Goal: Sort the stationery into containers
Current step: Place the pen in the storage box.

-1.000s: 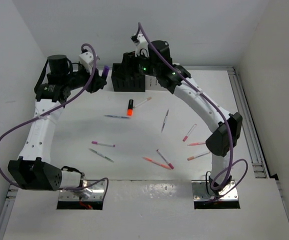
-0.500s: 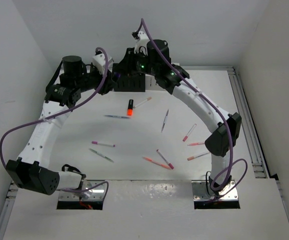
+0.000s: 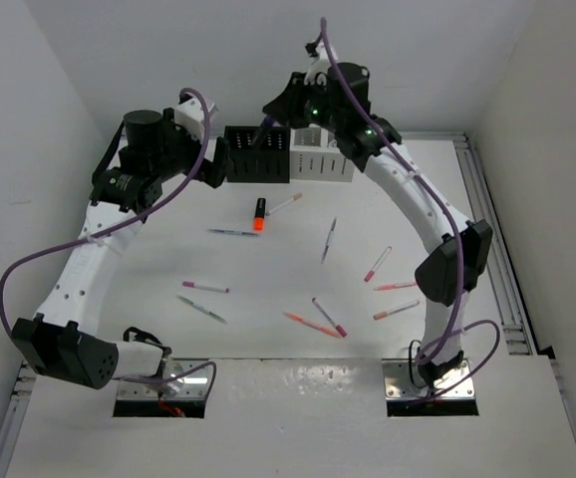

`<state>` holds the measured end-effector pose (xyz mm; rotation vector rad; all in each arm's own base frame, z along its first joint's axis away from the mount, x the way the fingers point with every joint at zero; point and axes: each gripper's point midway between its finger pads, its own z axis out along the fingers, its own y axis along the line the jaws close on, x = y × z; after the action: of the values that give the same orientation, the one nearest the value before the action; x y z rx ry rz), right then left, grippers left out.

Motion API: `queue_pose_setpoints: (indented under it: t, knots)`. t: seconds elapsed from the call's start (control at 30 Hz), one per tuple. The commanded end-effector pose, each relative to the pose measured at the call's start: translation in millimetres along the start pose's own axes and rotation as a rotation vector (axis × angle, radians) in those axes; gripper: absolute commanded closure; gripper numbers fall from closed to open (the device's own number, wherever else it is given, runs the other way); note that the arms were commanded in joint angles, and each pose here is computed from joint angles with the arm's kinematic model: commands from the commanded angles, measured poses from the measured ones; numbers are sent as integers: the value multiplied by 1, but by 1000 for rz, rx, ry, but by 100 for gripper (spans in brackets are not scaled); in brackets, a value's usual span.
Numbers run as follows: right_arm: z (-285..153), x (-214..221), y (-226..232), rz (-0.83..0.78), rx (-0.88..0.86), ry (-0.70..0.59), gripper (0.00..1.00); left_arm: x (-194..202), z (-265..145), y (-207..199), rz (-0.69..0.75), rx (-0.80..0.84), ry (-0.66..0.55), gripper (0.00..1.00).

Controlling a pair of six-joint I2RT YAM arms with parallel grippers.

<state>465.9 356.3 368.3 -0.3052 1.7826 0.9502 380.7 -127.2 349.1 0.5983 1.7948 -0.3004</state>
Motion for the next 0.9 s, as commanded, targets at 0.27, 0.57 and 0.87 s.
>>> queue_pose_setpoints:
  t: [0.27, 0.57, 0.87]
  knots:
    - [8, -70, -179, -342, 382, -276, 100, 23, 5, 19, 9, -80, 37, 0]
    - [54, -26, -242, -376, 435, -220, 100, 63, 28, 21, 22, -52, 151, 0]
    - [56, 18, -253, -396, 484, -106, 46, 122, 74, 22, -85, -138, 290, 0]
